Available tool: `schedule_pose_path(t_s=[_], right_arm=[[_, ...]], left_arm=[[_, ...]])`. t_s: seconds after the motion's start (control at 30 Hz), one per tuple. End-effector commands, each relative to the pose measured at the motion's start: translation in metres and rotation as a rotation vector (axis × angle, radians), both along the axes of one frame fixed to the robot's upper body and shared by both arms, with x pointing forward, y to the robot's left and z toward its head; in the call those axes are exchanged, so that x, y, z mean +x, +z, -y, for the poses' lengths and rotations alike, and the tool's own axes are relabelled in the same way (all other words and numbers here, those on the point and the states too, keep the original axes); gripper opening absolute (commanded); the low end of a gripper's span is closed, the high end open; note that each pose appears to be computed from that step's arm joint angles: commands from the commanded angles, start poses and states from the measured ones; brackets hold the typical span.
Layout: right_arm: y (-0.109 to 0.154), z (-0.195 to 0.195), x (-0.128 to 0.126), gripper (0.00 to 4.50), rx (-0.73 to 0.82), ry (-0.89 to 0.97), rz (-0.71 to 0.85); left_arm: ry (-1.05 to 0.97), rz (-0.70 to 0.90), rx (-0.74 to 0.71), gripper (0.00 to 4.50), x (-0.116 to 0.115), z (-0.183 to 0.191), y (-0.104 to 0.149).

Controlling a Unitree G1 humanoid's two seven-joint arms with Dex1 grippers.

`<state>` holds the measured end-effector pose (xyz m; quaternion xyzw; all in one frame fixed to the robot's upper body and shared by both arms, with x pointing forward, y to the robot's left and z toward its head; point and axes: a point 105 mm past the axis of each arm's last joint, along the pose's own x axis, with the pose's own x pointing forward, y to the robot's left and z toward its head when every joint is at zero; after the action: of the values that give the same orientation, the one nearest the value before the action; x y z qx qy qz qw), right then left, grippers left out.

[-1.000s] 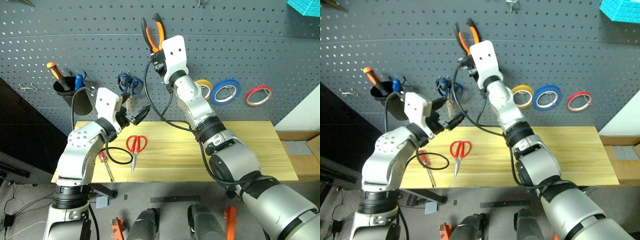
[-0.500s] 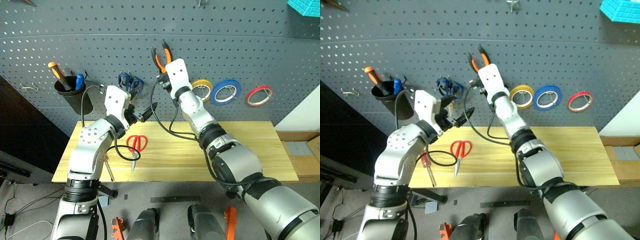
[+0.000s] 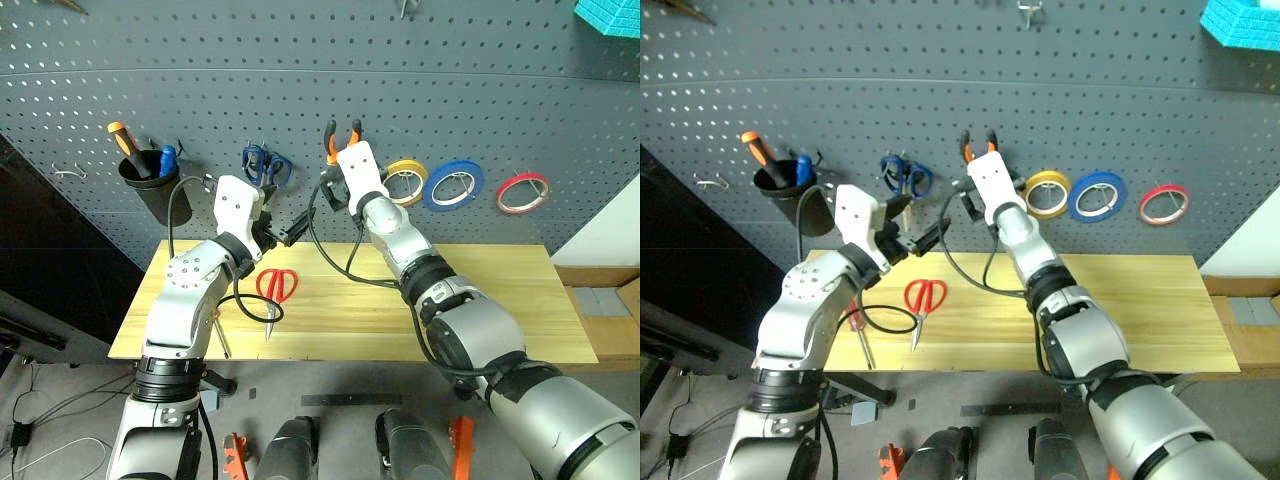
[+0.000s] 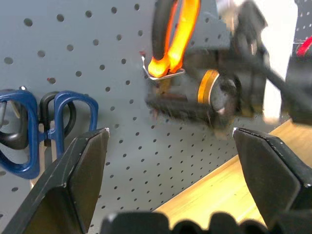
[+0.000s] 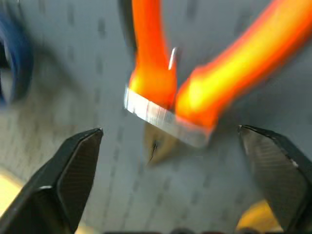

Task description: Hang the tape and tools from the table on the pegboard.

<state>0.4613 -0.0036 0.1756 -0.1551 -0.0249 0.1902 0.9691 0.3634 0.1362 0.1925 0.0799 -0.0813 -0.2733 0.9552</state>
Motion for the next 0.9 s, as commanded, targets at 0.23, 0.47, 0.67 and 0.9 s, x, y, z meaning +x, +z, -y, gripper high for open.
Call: schedule_pose_path(t_s=[0.23,0.47,0.67,0.9], right_arm=[[-0.044,-0.020,-0.058,4.49,-0.123,0.309,-0.253],[-0.044,-0.024,-0.136,4.49,-0.103,0.558,-0.387],[-0.040,-0.034,-0.162,4.49,-0.147,0.633,-0.391],[-0.032,-0.038,-0.168,4.49,-0.173,0.660,-0.358]], left_arm=[[0.118,-0.212,0.066,4.37,-0.010,-0.015,-0.047],[0.403,-0.635,0.214,4.37,-0.033,-0.075,-0.133],[0.475,-0.785,0.229,4.37,-0.039,-0.087,-0.164],[0.536,-0.840,0.186,4.37,-0.024,-0.082,-0.182]])
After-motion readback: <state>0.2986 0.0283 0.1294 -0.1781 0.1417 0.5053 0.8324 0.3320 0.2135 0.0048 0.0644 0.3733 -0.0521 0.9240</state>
